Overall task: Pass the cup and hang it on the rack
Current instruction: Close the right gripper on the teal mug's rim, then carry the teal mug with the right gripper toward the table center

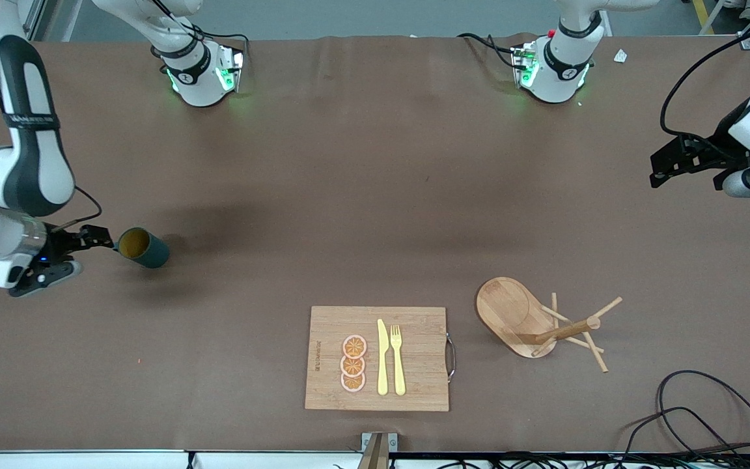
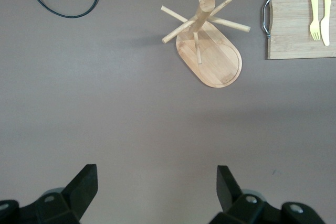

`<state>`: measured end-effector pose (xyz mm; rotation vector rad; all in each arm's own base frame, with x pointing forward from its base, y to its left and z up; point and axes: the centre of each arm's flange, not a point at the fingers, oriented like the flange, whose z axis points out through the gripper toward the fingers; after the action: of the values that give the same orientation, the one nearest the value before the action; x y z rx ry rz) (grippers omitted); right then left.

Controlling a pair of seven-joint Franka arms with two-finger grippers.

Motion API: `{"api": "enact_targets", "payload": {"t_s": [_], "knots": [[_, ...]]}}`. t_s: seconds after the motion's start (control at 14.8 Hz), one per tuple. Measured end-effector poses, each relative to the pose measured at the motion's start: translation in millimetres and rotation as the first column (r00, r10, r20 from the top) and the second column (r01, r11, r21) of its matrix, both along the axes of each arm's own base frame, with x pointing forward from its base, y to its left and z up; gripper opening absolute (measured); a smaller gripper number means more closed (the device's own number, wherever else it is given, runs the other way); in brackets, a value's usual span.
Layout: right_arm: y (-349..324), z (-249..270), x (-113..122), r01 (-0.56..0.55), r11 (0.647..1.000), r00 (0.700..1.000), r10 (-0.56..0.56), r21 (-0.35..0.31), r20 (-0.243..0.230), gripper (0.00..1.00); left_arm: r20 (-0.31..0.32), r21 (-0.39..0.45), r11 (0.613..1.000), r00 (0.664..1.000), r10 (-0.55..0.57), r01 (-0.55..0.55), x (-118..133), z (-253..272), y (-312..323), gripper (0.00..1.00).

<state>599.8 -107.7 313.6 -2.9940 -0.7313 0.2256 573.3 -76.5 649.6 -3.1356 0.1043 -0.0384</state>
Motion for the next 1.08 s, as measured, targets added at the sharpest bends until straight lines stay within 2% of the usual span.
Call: {"api": "enact_targets", "payload": {"t_s": [0.27,0.34,0.47,0.54,0.88,1.08], "knots": [[0.4,-45.5,-19.6,-0.098,0.995,0.993,0.098,-0.006,0.061,0.97,0.0,0.0,1.0,1.0,0.0,0.0,0.0,0.0,-0.1,1.0],[1.0,-54.4,-24.6,-0.11,0.994,0.992,0.11,-0.008,0.068,0.9,0.0,0.0,1.0,1.0,0.0,0.0,0.0,0.0,-0.3,1.0],[2.7,-67.9,-31.4,-0.128,0.992,0.99,0.128,-0.007,0.066,0.7,0.0,0.0,1.0,1.0,-0.001,0.001,-0.1,-0.1,-0.5,1.0],[3.5,-71.8,-32.1,-0.134,0.991,0.989,0.134,-0.006,0.067,0.57,0.0,0.0,1.0,1.0,-0.001,0.001,-0.1,-0.1,-0.7,1.0],[10.5,-75.2,-30.1,-0.147,0.989,0.987,0.147,-0.004,0.071,0.06,0.0,0.0,1.0,1.0,-0.001,0.001,-0.1,-0.1,-0.8,1.0],[28.2,-64.6,-25.5,-0.132,0.991,0.99,0.132,0.006,0.05,0.04,0.0,0.0,1.0,1.0,-0.001,0.001,0.0,-0.1,-0.4,1.0]]}}
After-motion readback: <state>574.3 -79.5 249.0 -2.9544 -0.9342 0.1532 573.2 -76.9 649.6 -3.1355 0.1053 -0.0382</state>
